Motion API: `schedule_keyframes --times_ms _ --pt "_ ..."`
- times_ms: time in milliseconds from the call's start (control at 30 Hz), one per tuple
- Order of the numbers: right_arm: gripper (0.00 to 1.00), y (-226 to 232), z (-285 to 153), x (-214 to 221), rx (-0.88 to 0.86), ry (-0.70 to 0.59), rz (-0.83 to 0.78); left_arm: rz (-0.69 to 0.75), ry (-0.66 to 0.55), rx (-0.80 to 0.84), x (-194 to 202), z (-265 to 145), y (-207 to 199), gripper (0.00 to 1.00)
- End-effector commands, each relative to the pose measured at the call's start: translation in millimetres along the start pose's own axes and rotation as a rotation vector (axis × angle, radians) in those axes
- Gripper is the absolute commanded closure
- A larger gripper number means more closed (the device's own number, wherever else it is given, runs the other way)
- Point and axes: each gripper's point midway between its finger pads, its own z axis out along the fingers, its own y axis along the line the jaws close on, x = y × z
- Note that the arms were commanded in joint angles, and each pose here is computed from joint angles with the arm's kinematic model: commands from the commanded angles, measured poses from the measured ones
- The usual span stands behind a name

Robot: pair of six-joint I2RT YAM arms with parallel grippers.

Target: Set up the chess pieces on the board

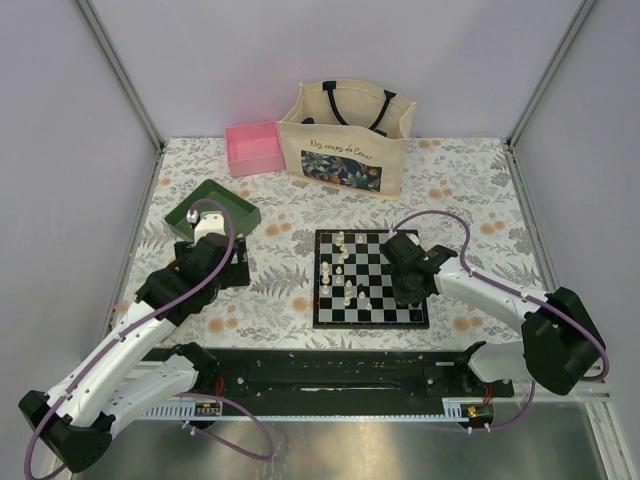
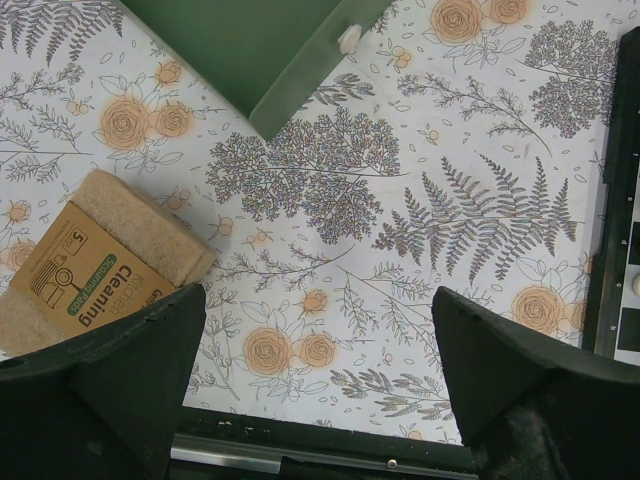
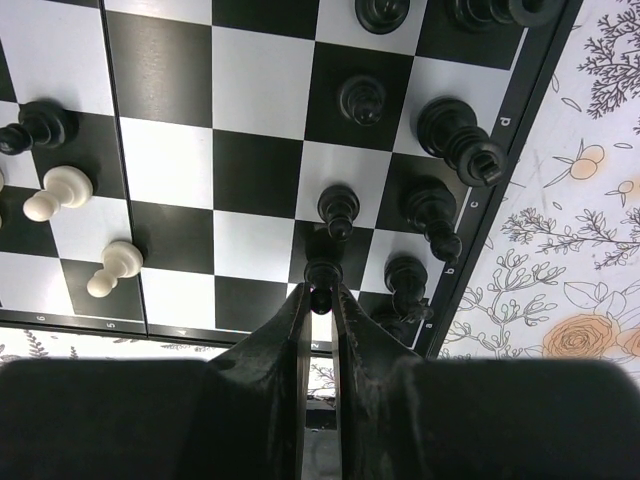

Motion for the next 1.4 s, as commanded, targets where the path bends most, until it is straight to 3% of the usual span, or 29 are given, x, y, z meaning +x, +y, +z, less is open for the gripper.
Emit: schedule_keyframes --times_ms 0,167,267,533,733,1367 --pt "0.80 -1 5 0 -0.001 -0.001 -0.003 -0.014 -0.033 0.027 -14 -4 -6 0.01" --pt "0.76 -2 8 1 0.002 0.008 -0.001 -0.019 -0.037 0.031 -15 -4 -6 0.01" --pt "0.67 0 6 -2 -0.002 0.002 0.000 -0.015 -0.033 0.030 -13 -4 -6 0.01" --pt "0.59 18 -22 -21 -0.109 -0.064 -0.005 -0.019 -0.036 0.031 -14 -4 -6 0.01" --pt "0.57 47 -40 -37 -0.228 -0.111 -0.013 -0.022 -0.042 0.033 -15 -5 -6 0.01" --pt "0.56 91 -10 -60 -0.238 -0.058 -0.040 -0.024 -0.047 0.033 -15 -6 -5 0.01"
